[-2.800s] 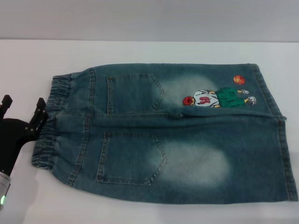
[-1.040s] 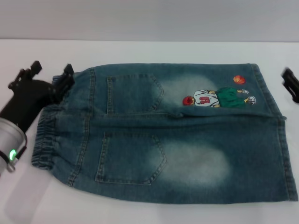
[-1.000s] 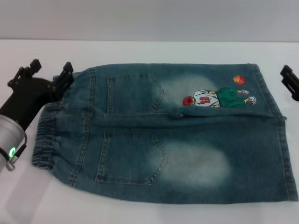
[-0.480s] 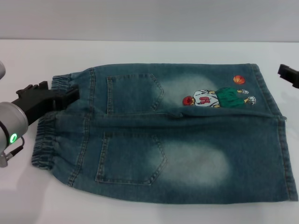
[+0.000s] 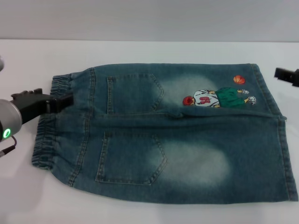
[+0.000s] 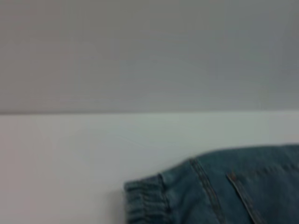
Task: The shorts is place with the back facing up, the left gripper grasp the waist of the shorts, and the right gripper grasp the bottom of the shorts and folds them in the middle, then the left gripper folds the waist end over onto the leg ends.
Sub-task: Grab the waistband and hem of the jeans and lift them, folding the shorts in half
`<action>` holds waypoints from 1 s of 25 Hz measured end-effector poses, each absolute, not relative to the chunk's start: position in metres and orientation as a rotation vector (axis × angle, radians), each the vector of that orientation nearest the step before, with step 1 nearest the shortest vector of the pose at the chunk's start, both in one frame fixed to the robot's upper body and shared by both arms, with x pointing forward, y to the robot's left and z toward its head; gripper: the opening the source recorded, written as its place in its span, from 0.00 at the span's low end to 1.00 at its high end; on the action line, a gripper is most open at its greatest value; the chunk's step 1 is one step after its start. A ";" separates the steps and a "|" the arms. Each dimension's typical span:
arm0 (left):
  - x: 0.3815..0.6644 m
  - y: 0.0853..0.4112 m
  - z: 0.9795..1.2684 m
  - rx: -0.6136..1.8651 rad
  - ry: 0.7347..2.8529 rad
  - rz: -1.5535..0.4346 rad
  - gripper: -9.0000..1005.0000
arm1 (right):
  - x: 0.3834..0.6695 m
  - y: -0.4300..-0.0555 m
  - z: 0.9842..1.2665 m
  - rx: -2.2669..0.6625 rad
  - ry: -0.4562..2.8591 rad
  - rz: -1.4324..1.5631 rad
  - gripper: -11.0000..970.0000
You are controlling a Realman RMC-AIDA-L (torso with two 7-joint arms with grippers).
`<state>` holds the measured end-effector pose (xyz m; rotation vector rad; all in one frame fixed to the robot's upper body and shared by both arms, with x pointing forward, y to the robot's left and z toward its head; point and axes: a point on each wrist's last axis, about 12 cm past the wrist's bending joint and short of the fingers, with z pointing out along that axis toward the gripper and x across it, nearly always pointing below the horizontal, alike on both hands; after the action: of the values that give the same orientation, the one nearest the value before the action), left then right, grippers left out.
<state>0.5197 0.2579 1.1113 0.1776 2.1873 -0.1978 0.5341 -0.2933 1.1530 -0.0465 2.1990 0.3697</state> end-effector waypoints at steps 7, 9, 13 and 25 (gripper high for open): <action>0.525 0.253 1.116 0.221 2.242 -0.210 0.81 | 0.546 -0.291 1.157 -0.142 2.244 0.472 0.57; 0.525 0.253 1.116 0.221 2.242 -0.210 0.81 | 0.547 -0.292 1.159 -0.178 2.251 0.487 0.57; 0.522 0.257 1.128 0.212 2.236 -0.205 0.81 | 0.545 -0.297 1.160 -0.179 2.244 0.470 0.57; 0.505 0.274 1.130 0.181 2.393 -0.191 0.82 | 0.505 -0.316 1.150 -0.088 2.298 0.430 0.63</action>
<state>0.5052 0.2742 1.1296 0.1807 2.3933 -0.1907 0.5054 -0.3156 1.1496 -0.0877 2.2979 0.4301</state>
